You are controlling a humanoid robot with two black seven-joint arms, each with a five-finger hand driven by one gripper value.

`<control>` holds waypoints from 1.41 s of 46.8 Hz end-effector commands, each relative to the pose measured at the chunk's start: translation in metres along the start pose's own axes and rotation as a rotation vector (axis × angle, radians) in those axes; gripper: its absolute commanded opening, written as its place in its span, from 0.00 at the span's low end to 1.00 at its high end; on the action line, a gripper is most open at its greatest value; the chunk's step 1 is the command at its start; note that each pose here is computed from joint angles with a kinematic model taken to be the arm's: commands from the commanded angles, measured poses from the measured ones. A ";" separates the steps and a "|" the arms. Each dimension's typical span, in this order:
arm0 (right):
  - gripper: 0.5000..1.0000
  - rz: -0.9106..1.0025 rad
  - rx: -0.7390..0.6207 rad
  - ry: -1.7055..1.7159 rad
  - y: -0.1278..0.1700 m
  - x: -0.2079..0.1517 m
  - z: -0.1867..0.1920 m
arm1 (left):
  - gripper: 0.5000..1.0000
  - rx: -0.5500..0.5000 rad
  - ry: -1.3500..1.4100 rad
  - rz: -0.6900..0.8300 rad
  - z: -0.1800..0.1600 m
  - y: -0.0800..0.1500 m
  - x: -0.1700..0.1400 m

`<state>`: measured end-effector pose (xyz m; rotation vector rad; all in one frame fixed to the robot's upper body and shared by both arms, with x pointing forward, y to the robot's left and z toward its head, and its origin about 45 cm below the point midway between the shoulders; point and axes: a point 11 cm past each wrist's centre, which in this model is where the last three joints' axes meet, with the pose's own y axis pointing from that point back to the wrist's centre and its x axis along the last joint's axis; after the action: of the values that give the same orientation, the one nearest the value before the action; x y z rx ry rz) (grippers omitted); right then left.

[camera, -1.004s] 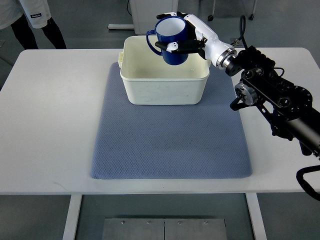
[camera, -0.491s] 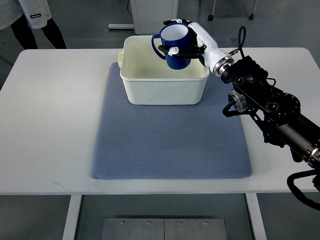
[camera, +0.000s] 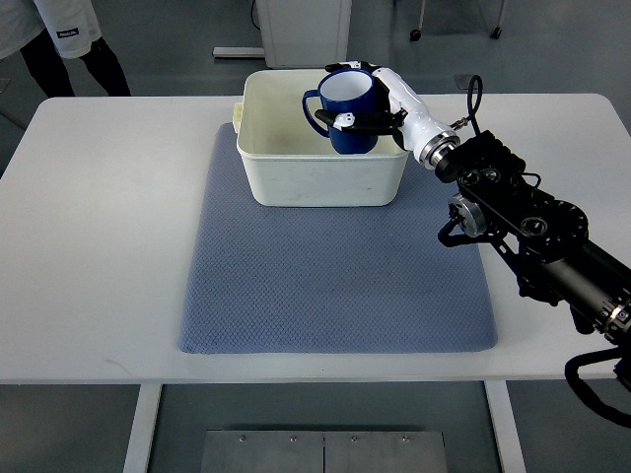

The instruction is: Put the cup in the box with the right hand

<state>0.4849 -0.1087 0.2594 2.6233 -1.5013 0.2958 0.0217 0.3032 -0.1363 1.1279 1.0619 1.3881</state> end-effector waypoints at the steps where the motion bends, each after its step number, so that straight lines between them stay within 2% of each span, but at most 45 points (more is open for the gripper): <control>1: 0.25 0.003 0.001 -0.002 0.000 0.000 0.000 | 1.00 0.000 0.000 -0.001 0.000 0.000 0.000; 8: 0.76 0.002 0.005 -0.006 -0.001 0.000 -0.002 | 1.00 0.000 0.000 0.000 0.000 0.000 0.000; 12: 0.95 0.001 0.006 -0.006 -0.001 0.000 -0.002 | 1.00 0.000 0.000 0.000 0.000 0.000 0.000; 13: 0.97 0.004 0.007 -0.007 -0.001 0.000 -0.003 | 1.00 0.000 0.000 0.000 0.000 0.000 0.000; 28: 0.98 0.000 0.012 -0.006 -0.001 -0.001 -0.005 | 1.00 0.000 0.000 0.000 0.000 0.000 0.000; 42: 0.99 -0.008 0.049 -0.018 -0.006 -0.001 -0.023 | 1.00 0.000 0.000 0.000 0.000 0.000 0.000; 66: 0.99 0.113 0.037 -0.123 0.014 0.064 -0.028 | 1.00 0.000 0.000 0.000 0.000 0.000 0.000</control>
<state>0.4990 -0.1558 0.2993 2.6420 -1.6610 0.2198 0.0217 0.3033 -0.1363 1.1279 1.0620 1.3883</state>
